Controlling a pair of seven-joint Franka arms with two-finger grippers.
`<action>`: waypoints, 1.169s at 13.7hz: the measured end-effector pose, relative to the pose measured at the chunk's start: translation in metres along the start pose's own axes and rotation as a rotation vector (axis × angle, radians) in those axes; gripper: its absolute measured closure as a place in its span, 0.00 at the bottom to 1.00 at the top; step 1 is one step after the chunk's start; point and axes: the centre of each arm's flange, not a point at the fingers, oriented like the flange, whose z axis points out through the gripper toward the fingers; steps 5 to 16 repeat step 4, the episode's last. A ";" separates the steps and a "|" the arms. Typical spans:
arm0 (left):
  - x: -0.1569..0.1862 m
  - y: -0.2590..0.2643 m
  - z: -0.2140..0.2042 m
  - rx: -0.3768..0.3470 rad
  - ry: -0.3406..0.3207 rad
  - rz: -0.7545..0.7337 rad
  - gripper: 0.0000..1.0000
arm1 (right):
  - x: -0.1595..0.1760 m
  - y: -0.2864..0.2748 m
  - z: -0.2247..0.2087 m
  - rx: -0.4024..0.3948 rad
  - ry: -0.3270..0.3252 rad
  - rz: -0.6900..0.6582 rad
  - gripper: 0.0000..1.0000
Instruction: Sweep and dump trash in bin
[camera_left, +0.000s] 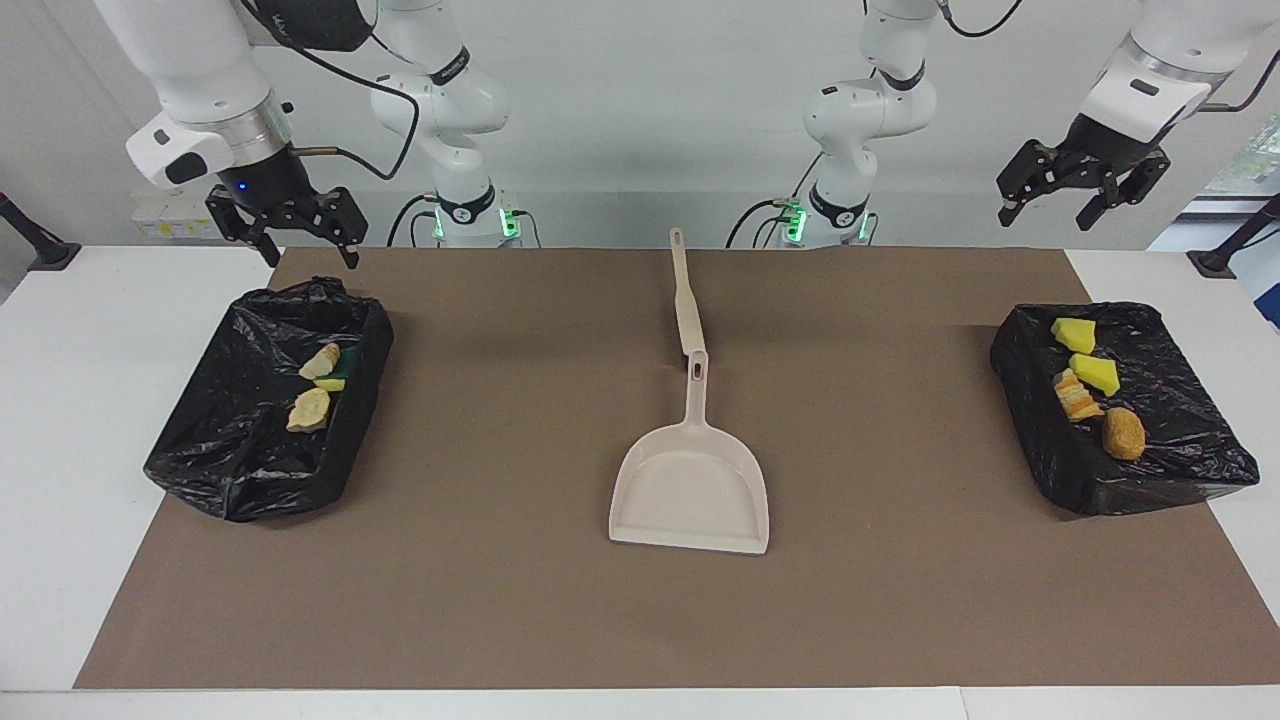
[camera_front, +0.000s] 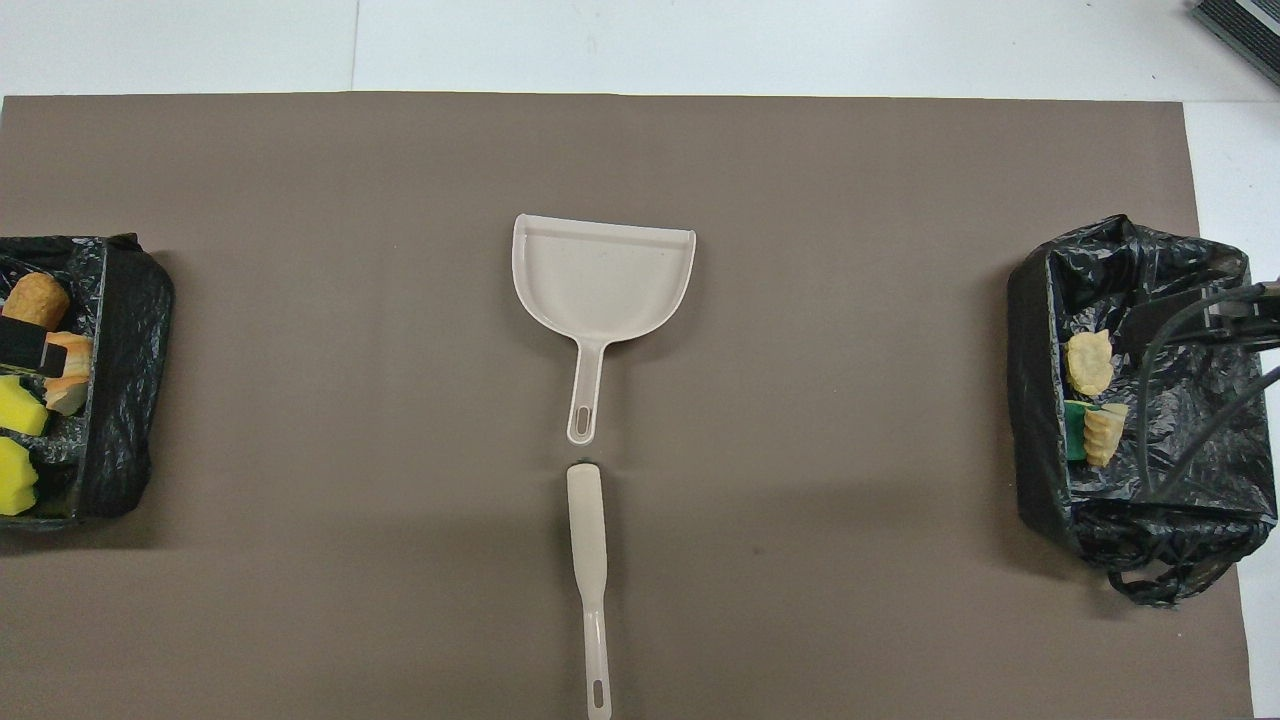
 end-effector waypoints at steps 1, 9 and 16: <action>0.000 0.000 0.000 0.001 0.000 -0.002 0.00 | 0.000 0.000 0.000 0.000 0.000 0.000 0.00; 0.000 -0.001 0.000 0.009 0.002 -0.007 0.00 | 0.000 0.000 0.000 0.000 0.000 0.000 0.00; 0.000 -0.001 0.000 0.009 0.002 -0.007 0.00 | 0.000 0.000 0.000 0.000 0.000 0.000 0.00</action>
